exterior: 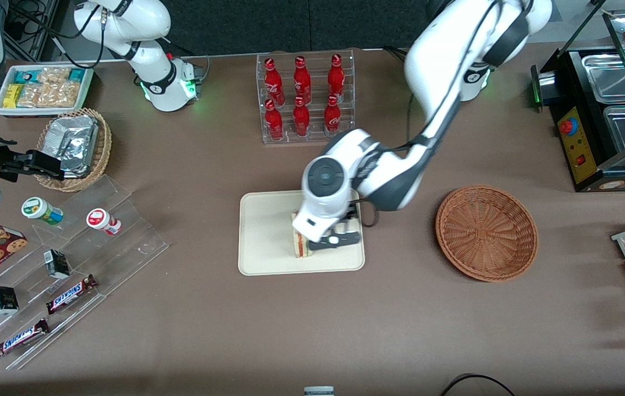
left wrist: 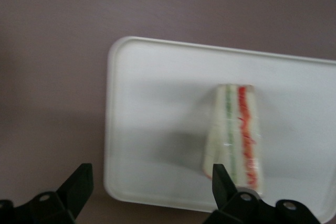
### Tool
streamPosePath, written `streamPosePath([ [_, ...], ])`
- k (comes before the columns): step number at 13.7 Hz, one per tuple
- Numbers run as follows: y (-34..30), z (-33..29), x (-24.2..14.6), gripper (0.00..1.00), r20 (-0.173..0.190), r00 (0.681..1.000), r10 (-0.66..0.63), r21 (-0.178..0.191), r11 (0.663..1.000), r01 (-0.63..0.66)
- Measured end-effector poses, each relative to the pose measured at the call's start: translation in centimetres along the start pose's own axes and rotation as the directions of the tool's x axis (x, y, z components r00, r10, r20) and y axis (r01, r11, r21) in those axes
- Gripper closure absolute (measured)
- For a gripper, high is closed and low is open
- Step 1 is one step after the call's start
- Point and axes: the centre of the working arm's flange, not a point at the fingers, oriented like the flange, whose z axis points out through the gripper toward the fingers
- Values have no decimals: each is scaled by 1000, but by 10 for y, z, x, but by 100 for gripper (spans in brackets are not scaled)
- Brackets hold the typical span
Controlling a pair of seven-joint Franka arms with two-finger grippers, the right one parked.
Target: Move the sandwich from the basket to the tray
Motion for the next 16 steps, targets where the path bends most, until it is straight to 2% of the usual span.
streamPosePath([
  [2, -43, -5, 9, 0, 15, 999, -39, 32, 999, 39],
  [3, -62, -2, 12, 0, 15, 998, -60, 35, 998, 59],
  [5, -91, 13, 20, 0, -10, 996, -87, -8, 996, 87],
  [7, -123, 35, 26, 0, -25, 999, -33, -28, 999, 32],
  [12, -237, 53, 33, 0, 20, 994, 103, 10, 995, -103],
  [14, -288, 30, 38, 0, 38, 987, 158, 24, 987, -159],
  [16, -341, -11, 38, 0, 82, 974, 209, 41, 976, -213],
])
